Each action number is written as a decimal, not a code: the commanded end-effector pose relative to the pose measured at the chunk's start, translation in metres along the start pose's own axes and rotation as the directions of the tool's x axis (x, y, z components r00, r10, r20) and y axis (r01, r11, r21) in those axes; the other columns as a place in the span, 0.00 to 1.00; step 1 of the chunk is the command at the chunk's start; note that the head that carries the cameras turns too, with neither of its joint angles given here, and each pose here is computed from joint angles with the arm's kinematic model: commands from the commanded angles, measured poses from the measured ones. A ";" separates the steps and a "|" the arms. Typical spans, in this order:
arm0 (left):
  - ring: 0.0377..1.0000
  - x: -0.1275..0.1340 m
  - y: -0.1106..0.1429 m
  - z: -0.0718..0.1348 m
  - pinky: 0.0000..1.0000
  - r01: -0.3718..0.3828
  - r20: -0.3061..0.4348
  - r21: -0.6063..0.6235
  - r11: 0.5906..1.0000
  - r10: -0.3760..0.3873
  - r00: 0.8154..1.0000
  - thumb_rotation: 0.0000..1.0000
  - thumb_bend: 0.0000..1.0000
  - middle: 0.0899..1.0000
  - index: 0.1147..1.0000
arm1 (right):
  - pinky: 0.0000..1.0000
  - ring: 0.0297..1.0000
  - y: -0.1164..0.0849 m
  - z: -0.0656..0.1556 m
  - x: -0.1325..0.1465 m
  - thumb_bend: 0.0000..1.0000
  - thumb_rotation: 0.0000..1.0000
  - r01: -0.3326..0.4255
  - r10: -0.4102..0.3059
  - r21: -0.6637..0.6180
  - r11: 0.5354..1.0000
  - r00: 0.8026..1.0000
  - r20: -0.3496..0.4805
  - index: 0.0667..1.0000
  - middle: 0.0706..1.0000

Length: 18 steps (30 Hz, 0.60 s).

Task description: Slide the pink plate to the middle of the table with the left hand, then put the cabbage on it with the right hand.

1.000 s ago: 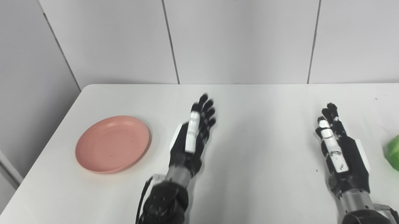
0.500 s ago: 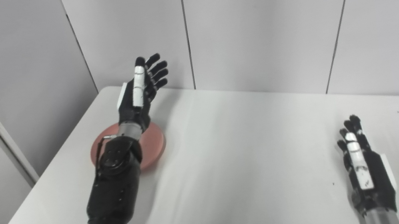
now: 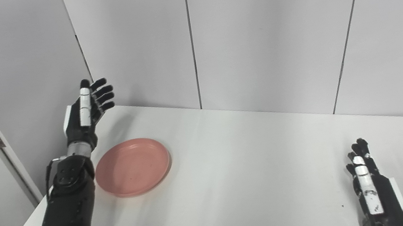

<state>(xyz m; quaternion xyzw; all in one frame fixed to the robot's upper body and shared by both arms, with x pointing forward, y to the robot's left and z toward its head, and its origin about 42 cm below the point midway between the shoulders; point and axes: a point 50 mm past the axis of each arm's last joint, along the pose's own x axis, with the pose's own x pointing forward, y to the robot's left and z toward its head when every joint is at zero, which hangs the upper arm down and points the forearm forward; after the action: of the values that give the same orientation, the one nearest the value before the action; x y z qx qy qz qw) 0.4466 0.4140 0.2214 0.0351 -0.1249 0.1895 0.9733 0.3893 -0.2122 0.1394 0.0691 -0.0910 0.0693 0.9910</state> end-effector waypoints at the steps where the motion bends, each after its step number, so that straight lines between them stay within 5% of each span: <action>1: 0.71 0.015 0.012 0.023 0.68 -0.023 0.107 0.014 1.000 0.021 0.994 1.00 0.82 0.69 0.67 | 1.00 1.00 0.001 0.012 0.006 0.58 0.83 -0.006 0.006 0.012 1.000 0.999 0.046 1.00 1.00; 18: 0.74 -0.009 0.031 -0.024 0.73 -0.068 -0.026 0.038 0.997 0.069 0.997 1.00 0.80 0.72 0.70 | 1.00 1.00 0.001 0.018 0.004 0.54 0.87 -0.012 0.012 0.000 1.000 0.999 0.035 1.00 1.00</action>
<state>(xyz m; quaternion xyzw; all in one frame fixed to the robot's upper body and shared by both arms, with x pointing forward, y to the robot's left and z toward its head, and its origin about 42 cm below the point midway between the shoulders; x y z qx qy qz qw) 0.4260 0.4361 0.1707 0.0315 -0.0669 0.2230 0.9720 0.3842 -0.2158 0.1395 0.0644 -0.0816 0.0659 0.9924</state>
